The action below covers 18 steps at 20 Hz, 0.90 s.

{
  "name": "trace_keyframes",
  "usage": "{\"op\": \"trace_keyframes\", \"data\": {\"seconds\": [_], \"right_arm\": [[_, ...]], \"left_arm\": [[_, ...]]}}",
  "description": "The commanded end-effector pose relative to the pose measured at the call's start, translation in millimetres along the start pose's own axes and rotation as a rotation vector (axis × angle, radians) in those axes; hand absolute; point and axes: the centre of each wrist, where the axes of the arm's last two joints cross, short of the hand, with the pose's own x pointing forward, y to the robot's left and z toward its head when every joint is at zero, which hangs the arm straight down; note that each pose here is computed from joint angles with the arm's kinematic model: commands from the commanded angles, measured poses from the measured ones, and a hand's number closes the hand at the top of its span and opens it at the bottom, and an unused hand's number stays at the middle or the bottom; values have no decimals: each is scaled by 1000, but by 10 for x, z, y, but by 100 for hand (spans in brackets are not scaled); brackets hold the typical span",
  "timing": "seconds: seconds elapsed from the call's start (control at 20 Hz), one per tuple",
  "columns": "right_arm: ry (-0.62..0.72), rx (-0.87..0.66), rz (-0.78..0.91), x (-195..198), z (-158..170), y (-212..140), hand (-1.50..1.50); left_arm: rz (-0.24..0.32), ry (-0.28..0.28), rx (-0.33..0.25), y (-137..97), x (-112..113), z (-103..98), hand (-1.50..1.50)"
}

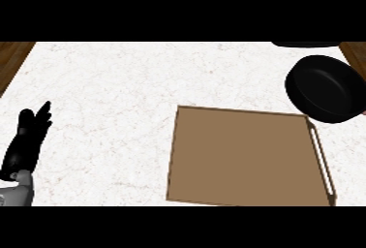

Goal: Pick the tomato from the tray and place it in the pot

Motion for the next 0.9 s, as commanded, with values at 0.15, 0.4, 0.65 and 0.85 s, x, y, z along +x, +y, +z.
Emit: {"op": "trace_keyframes", "data": {"seconds": [0.15, 0.4, 0.65, 0.85], "right_arm": [[-8, 99, -29, 481, -404, -161, 150], [77, 164, -38, 851, -663, 161, 150], [61, 247, -68, 863, -766, 739, 150], [79, 337, -45, 1112, -924, 1009, 150]], "left_arm": [[3, -17, -31, -197, 87, -44, 0], [-9, -30, -41, -137, 107, 2, 0], [-5, -19, -6, -199, 45, -137, 0], [-7, -24, -13, -122, 119, -15, 0]]}}
